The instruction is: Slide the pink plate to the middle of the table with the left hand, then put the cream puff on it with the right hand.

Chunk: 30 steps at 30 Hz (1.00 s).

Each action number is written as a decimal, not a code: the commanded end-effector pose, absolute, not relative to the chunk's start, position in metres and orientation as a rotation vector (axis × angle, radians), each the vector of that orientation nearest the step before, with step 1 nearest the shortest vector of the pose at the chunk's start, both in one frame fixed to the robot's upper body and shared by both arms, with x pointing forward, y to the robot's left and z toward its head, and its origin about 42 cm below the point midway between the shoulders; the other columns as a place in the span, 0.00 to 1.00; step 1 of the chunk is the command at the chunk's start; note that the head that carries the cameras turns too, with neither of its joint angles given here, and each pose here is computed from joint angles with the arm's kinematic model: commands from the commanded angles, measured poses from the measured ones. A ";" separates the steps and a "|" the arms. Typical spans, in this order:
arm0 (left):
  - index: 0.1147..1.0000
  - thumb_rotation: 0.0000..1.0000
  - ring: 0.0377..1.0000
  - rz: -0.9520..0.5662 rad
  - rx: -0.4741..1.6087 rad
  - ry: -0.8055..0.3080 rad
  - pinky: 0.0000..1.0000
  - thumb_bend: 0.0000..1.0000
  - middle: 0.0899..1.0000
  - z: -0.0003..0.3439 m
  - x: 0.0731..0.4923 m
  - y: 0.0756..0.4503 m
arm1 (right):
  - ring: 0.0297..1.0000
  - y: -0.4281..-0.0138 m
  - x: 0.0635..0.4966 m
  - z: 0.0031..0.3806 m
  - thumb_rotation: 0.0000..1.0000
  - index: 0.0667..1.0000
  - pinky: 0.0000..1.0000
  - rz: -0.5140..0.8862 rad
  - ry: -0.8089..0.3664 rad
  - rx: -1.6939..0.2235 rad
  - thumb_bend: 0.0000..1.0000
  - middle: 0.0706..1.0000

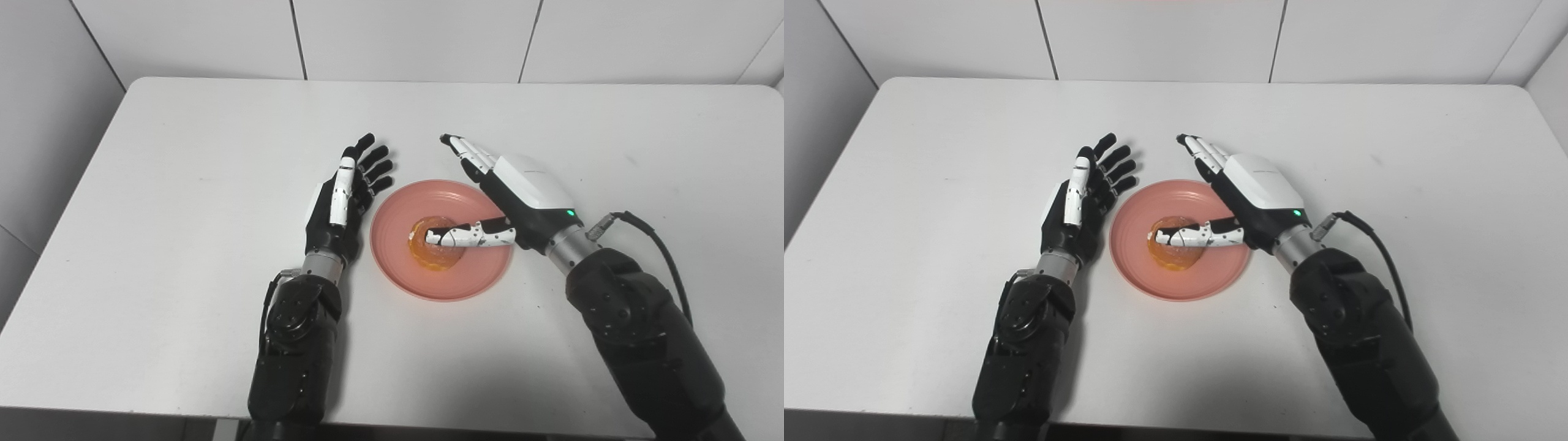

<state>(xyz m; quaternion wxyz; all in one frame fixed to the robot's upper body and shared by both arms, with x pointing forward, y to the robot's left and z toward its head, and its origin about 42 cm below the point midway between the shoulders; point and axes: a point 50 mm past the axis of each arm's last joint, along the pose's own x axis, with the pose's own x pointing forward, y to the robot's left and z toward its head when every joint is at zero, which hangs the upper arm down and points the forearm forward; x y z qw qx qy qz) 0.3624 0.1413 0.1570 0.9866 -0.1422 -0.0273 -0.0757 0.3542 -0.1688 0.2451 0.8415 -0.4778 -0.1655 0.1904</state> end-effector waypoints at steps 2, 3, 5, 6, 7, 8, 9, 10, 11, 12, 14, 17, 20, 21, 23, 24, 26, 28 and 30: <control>0.89 1.00 0.87 -0.152 -0.261 -0.119 0.87 0.45 0.89 0.176 0.365 0.149 | 0.97 -0.173 0.349 0.258 0.86 1.00 0.82 0.314 -0.450 -0.912 0.98 1.00; 0.90 1.00 0.88 -0.153 -0.244 -0.126 0.87 0.45 0.90 0.177 0.365 0.152 | 0.97 -0.176 0.347 0.255 0.87 1.00 0.83 0.284 -0.445 -0.870 0.98 1.00; 0.94 1.00 0.93 -0.154 -0.189 -0.142 0.93 0.44 0.94 0.180 0.363 0.159 | 0.96 -0.179 0.344 0.250 0.92 1.00 0.82 0.230 -0.444 -0.801 0.95 1.00; 0.96 1.00 0.96 -0.152 -0.152 -0.154 0.95 0.44 0.97 0.181 0.362 0.163 | 0.96 -0.181 0.342 0.247 0.96 1.00 0.82 0.201 -0.446 -0.764 0.93 1.00; 0.98 1.00 0.97 -0.151 -0.128 -0.161 0.97 0.44 0.99 0.181 0.362 0.165 | 0.95 -0.181 0.341 0.245 0.98 1.00 0.82 0.185 -0.449 -0.742 0.91 1.00; 0.99 1.00 0.99 -0.146 -0.098 -0.173 0.98 0.43 1.00 0.181 0.360 0.169 | 0.96 -0.182 0.340 0.242 0.99 1.00 0.84 0.164 -0.449 -0.702 0.88 1.00; 1.00 1.00 0.99 -0.139 -0.077 -0.183 0.99 0.43 1.00 0.181 0.358 0.171 | 0.96 -0.183 0.339 0.239 1.00 1.00 0.85 0.144 -0.442 -0.657 0.87 1.00; 1.00 1.00 1.00 -0.131 -0.060 -0.194 0.99 0.43 1.00 0.181 0.355 0.174 | 0.97 -0.184 0.337 0.236 1.00 1.00 0.87 0.126 -0.428 -0.615 0.87 1.00; 1.00 1.00 1.00 -0.124 -0.039 -0.206 1.00 0.43 1.00 0.180 0.352 0.176 | 0.99 -0.185 0.335 0.232 1.00 1.00 0.90 0.106 -0.412 -0.584 0.87 1.00; 1.00 1.00 1.00 -0.118 -0.025 -0.215 1.00 0.44 1.00 0.179 0.349 0.179 | 1.00 -0.186 0.333 0.229 1.00 1.00 0.93 0.091 -0.400 -0.567 0.83 1.00; 1.00 1.00 1.00 -0.111 0.006 -0.241 1.00 0.45 1.00 0.176 0.344 0.183 | 1.00 -0.188 0.329 0.221 1.00 1.00 0.96 0.060 -0.383 -0.520 0.81 1.00; 1.00 1.00 1.00 -0.115 0.042 -0.263 1.00 0.47 1.00 0.171 0.336 0.189 | 1.00 -0.192 0.323 0.206 1.00 1.00 0.99 0.032 -0.354 -0.457 0.82 1.00; 1.00 1.00 1.00 -0.116 0.077 -0.268 1.00 0.49 1.00 0.164 0.327 0.192 | 1.00 -0.195 0.317 0.191 1.00 1.00 1.00 0.018 -0.329 -0.413 0.82 1.00; 1.00 1.00 1.00 -0.114 0.087 -0.264 1.00 0.49 1.00 0.160 0.323 0.193 | 1.00 -0.196 0.315 0.184 1.00 1.00 1.00 0.017 -0.320 -0.400 0.79 1.00; 1.00 1.00 1.00 -0.116 0.101 -0.244 1.00 0.51 1.00 0.153 0.315 0.194 | 1.00 -0.199 0.312 0.172 1.00 1.00 0.99 0.015 -0.304 -0.381 0.75 1.00; 1.00 1.00 1.00 -0.117 0.103 -0.237 1.00 0.52 1.00 0.149 0.313 0.194 | 1.00 -0.199 0.311 0.168 1.00 1.00 1.00 0.019 -0.299 -0.377 0.73 1.00; 1.00 1.00 1.00 -0.119 0.095 -0.221 1.00 0.51 1.00 0.141 0.309 0.194 | 1.00 -0.201 0.309 0.159 1.00 1.00 1.00 0.035 -0.278 -0.360 0.69 1.00; 1.00 1.00 1.00 -0.120 0.099 -0.209 1.00 0.49 1.00 0.131 0.306 0.194 | 1.00 -0.200 0.307 0.152 1.00 1.00 1.00 0.038 -0.244 -0.334 0.71 1.00; 1.00 1.00 1.00 -0.116 0.124 -0.200 1.00 0.47 1.00 0.125 0.302 0.194 | 1.00 -0.198 0.306 0.148 1.00 1.00 1.00 0.039 -0.239 -0.319 0.71 1.00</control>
